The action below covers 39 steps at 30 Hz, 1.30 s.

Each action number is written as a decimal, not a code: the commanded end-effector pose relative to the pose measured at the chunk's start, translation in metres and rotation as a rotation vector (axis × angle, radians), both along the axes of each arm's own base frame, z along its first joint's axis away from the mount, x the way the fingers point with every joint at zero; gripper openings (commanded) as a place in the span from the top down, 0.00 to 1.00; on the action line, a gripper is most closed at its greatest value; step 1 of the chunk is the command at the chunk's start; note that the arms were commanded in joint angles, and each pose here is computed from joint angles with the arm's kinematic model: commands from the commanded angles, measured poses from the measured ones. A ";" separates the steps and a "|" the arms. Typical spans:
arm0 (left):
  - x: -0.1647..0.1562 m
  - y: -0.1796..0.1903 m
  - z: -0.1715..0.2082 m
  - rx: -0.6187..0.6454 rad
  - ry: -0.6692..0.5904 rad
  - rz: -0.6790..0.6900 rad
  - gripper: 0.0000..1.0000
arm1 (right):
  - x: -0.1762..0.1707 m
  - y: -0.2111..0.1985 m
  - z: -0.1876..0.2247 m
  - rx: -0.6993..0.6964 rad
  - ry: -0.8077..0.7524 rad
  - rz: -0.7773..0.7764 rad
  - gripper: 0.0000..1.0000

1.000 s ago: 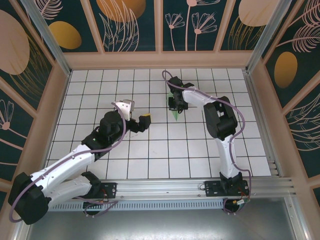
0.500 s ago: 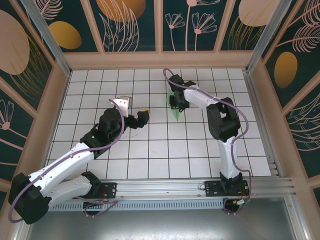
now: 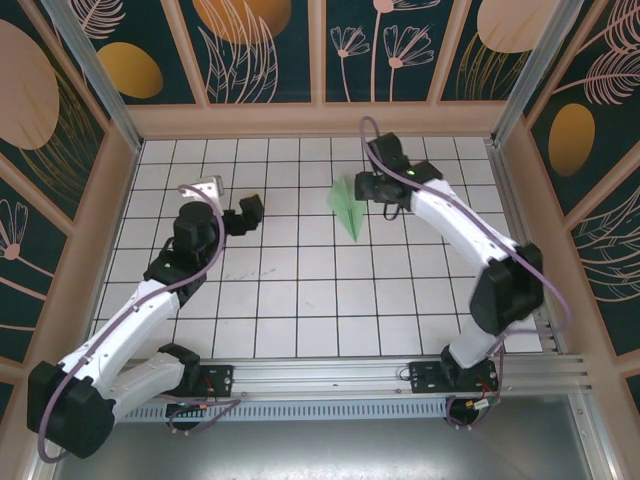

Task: Fold a paper plane with a square sheet of paper (fold left side to right side)
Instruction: Move the paper plane to the top-center of the table, then reset both arms

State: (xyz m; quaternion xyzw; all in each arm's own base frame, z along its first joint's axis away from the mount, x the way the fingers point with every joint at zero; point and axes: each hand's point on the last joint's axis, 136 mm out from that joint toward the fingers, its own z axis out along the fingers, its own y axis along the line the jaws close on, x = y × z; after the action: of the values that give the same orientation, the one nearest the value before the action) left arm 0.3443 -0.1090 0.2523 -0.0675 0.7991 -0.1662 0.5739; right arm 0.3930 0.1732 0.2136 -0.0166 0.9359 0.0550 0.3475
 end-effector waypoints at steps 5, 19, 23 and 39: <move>-0.001 0.094 -0.005 0.070 -0.095 0.396 0.01 | -0.013 -0.115 0.006 0.013 -0.287 -0.195 0.12; -0.021 0.141 -0.084 0.392 -0.133 0.571 0.02 | -0.042 -0.216 -0.071 0.018 -0.625 -0.380 0.01; -0.014 0.137 -0.095 0.416 -0.163 0.509 0.01 | -0.036 -0.212 -0.068 -0.003 -0.717 -0.330 0.01; 0.011 0.125 -0.102 0.330 -0.284 0.318 0.02 | -0.018 -0.187 -0.092 0.062 -0.708 -0.168 0.01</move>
State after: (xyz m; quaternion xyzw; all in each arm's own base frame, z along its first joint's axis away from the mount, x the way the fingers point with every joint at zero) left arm 0.3538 0.0188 0.1326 -0.0763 0.7357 0.0837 0.6678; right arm 0.3688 -0.0170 0.1028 0.0703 0.7743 0.0384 0.6277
